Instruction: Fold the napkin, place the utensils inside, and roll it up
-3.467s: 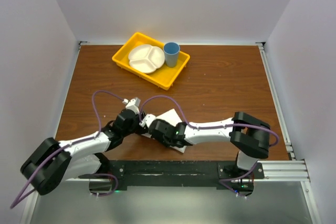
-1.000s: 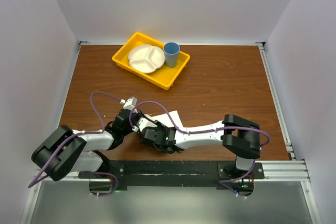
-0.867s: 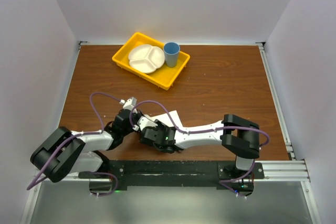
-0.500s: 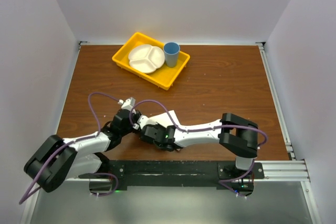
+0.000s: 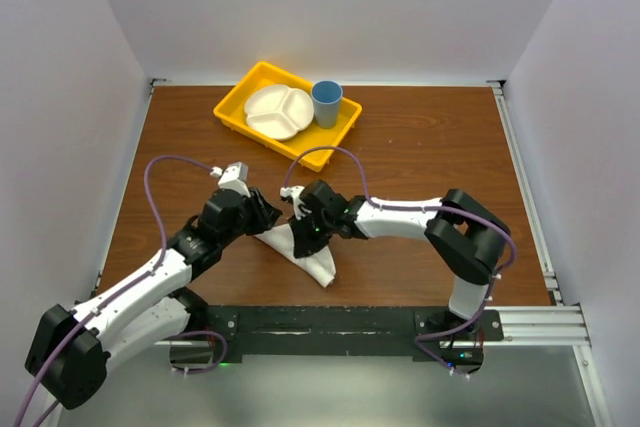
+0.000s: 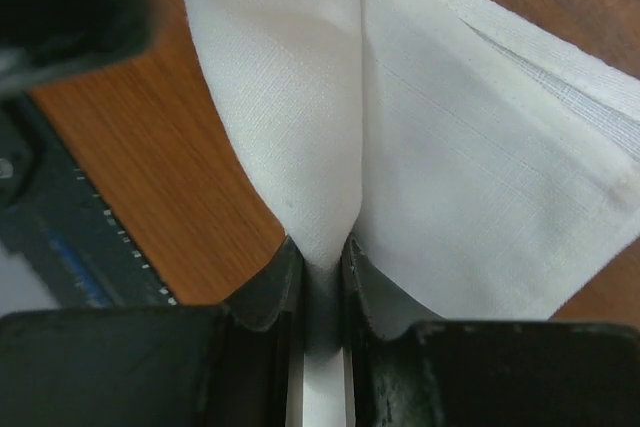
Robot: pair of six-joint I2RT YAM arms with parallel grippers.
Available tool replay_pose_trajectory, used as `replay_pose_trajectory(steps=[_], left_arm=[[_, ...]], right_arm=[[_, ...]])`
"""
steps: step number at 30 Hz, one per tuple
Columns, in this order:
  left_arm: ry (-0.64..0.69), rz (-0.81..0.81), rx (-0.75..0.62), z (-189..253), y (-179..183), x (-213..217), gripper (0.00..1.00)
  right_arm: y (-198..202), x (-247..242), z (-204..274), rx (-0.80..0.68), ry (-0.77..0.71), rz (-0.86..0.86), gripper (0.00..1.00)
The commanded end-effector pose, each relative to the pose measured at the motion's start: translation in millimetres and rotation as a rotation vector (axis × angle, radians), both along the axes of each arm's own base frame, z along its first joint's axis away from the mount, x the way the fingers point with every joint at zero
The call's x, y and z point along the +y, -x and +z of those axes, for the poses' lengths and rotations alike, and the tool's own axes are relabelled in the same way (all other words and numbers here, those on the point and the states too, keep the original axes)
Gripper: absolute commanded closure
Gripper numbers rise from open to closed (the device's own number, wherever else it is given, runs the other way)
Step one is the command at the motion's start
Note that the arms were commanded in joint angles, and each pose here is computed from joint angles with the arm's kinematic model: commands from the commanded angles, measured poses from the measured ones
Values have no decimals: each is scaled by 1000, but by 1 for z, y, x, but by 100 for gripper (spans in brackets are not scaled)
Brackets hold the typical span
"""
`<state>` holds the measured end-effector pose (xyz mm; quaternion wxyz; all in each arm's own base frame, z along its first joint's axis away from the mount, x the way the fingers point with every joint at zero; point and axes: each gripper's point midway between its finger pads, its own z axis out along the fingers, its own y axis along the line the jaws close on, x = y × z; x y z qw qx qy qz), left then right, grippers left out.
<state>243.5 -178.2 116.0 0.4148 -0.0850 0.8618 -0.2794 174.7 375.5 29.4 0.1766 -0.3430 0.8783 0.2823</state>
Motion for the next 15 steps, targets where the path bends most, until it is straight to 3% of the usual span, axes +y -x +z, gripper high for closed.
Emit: replay_pose_trajectory(steps=[1,15], left_arm=[[15,-46,1,0,1,-9,64],[128,-47,-23,-39,10,-12,65]], right_arm=[[39,-6,-24,351,-39,23,99],[29,-18,-38,566,-192,-112,100]])
